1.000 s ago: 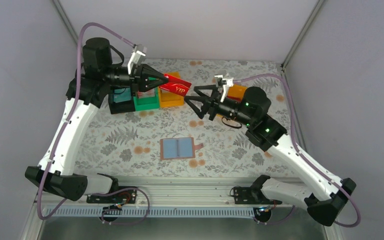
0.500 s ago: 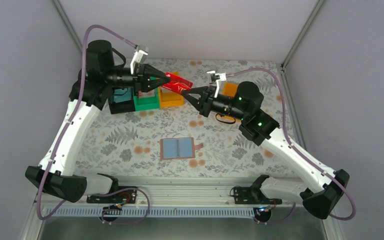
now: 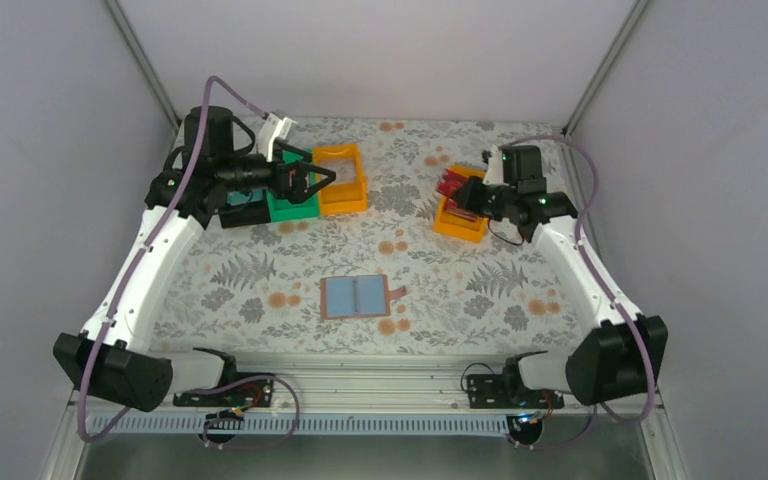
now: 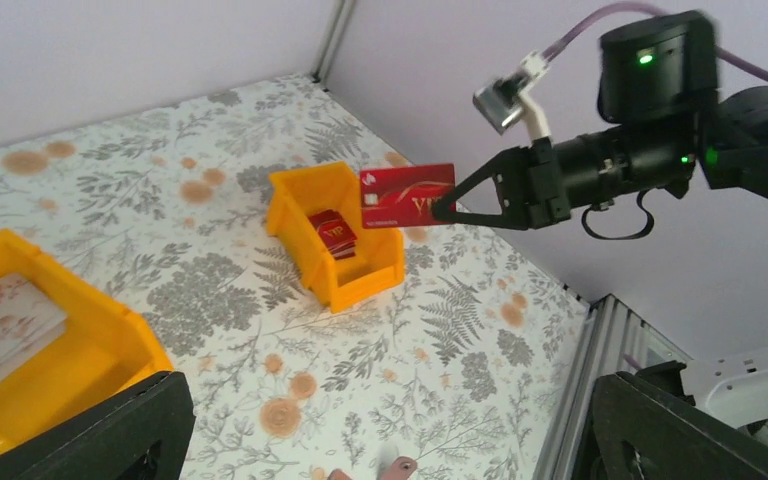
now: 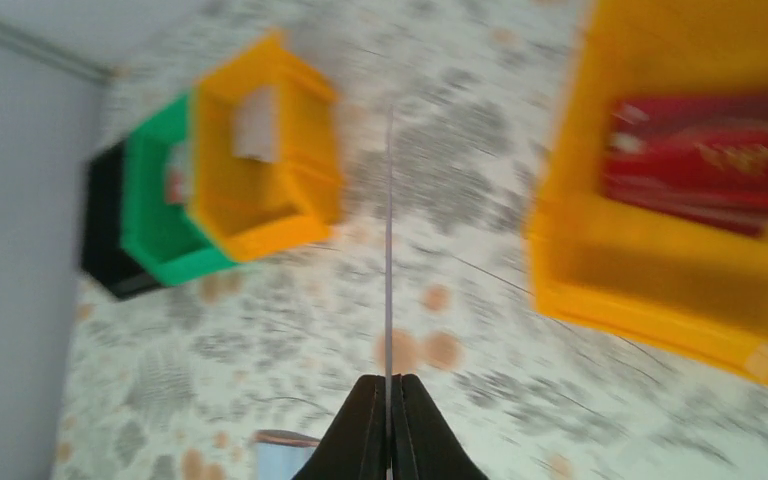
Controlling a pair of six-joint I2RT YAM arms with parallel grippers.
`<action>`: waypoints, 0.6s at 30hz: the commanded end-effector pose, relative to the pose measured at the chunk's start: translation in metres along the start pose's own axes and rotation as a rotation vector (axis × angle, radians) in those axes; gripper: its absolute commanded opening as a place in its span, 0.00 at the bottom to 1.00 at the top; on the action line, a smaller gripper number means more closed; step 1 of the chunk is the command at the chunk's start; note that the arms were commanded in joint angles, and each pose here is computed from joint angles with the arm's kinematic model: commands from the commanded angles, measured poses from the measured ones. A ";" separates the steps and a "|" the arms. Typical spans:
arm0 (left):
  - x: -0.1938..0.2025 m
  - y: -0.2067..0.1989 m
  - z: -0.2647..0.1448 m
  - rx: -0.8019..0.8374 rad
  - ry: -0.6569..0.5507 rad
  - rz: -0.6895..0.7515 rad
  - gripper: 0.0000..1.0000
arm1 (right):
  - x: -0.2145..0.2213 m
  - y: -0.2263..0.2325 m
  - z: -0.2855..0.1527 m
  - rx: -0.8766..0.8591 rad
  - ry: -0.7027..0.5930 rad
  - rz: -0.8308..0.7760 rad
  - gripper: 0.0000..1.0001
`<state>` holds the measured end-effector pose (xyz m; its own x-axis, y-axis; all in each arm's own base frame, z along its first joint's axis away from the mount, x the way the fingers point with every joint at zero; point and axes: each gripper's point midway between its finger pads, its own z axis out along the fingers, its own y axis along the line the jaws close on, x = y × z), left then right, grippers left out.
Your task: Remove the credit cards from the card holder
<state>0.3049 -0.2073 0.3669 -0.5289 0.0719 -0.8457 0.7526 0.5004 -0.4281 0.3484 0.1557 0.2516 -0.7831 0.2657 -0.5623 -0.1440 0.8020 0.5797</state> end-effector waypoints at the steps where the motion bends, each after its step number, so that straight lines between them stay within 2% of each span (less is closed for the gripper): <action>1: -0.002 0.001 -0.014 -0.057 -0.023 0.042 1.00 | 0.020 -0.073 0.000 0.169 0.095 0.107 0.04; 4: 0.002 0.003 -0.016 -0.066 -0.024 0.048 1.00 | 0.009 -0.108 0.002 0.260 0.076 0.133 0.04; 7: 0.006 0.005 -0.018 -0.070 -0.024 0.045 1.00 | 0.007 -0.140 0.015 0.333 0.133 0.148 0.04; 14: 0.012 0.018 -0.018 -0.090 -0.013 0.024 1.00 | 0.009 -0.157 0.051 0.287 0.279 0.139 0.04; 18: 0.011 0.025 -0.016 -0.097 -0.009 0.012 1.00 | 0.003 -0.144 0.069 0.168 0.324 0.135 0.04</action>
<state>0.3072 -0.1827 0.3562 -0.5073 0.0682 -0.8591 0.7243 0.5739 -0.3822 0.3983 0.0606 0.1138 -0.9236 0.2843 -0.2570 0.1518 0.8872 0.4357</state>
